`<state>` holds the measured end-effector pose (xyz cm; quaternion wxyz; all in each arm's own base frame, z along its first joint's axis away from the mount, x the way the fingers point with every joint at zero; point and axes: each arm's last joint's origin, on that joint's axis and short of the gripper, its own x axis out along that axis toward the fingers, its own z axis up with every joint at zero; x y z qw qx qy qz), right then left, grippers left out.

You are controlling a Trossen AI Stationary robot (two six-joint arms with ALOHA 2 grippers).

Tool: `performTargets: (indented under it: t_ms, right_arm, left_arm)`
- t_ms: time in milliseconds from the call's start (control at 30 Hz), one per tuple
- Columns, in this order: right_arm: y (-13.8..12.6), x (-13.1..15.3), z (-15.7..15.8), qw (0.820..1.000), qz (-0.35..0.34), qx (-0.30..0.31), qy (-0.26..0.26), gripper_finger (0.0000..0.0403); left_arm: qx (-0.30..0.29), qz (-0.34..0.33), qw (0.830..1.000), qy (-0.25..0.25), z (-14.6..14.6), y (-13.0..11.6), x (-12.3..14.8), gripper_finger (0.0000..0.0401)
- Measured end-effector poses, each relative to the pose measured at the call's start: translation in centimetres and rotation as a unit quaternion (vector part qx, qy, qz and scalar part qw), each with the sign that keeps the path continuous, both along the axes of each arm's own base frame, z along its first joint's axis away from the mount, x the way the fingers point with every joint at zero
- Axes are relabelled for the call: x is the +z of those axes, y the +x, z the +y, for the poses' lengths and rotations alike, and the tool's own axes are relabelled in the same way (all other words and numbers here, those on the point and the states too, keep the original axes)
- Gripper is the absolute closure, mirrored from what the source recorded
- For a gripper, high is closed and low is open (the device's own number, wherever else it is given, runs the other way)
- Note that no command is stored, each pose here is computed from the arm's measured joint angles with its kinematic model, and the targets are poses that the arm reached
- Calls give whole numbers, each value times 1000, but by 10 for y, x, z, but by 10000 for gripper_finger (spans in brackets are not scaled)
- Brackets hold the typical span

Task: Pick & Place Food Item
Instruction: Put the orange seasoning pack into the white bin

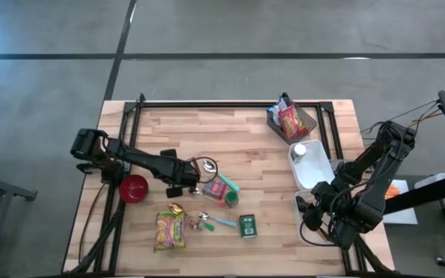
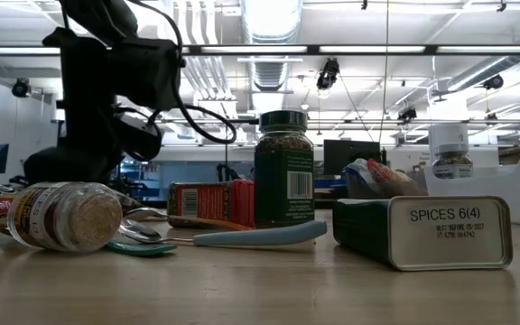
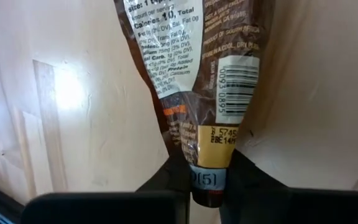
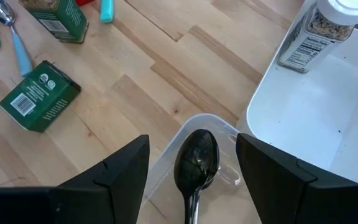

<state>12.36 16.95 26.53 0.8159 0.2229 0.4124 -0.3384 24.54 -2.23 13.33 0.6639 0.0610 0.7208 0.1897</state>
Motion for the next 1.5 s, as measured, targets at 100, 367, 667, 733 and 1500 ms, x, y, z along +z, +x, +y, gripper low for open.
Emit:
performTargets:
  t_ms: [100,367,667,733,1500]
  right_arm:
    - [0,0,0,1000,-2,0,-1,166]
    - [1,0,0,1000,-10,1,-2,166]
    - [10,31,-4,988,-92,90,-80,166]
    - [14,46,-9,982,-106,115,-108,166]
    - [122,176,-106,866,-186,419,-201,166]
  left_arm:
    - [5,-2,1000,-11,-1,0,1,368]
    - [61,-59,993,-87,-4,-5,23,368]
    - [107,-238,950,-171,1,-23,87,368]
    - [106,-300,921,-223,2,-23,104,368]
    - [-61,-613,664,-423,-3,5,188,368]
